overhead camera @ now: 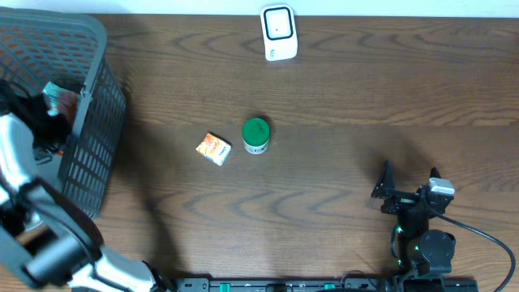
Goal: Scan the item barcode
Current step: 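Return the left gripper to the basket and grasp the red TOP bar, then carry the red bar and place it right of the jar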
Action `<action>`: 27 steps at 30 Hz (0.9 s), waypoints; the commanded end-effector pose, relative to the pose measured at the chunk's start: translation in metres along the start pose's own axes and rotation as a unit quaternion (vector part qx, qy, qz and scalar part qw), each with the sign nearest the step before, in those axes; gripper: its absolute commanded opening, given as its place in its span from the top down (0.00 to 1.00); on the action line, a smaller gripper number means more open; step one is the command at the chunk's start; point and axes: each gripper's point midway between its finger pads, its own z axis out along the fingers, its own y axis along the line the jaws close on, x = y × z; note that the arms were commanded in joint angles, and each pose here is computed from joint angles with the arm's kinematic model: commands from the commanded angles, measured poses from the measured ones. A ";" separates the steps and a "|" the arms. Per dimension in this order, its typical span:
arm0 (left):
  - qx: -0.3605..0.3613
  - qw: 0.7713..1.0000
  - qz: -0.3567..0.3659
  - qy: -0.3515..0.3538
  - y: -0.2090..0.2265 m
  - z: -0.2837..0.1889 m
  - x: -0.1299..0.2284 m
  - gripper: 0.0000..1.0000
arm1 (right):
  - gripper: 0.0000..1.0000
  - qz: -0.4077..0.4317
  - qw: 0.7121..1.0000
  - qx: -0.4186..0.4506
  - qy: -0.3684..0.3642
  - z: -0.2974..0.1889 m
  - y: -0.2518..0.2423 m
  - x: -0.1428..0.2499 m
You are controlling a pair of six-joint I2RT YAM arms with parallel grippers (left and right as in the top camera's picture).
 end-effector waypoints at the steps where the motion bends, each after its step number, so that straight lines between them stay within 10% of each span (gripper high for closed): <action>1: -0.011 0.995 -0.054 -0.077 -0.002 -0.058 -0.016 0.92 | 0.01 -0.005 1.000 0.009 -0.001 0.000 -0.004 0.000; 14: 0.039 0.942 -0.166 -0.288 -0.033 -0.223 -0.015 0.92 | 0.01 -0.005 1.000 0.009 -0.001 0.000 -0.004 0.000; 27: 0.288 0.925 0.023 -0.247 -0.203 -0.267 0.035 0.92 | 0.01 -0.005 1.000 0.009 -0.001 0.000 -0.004 0.000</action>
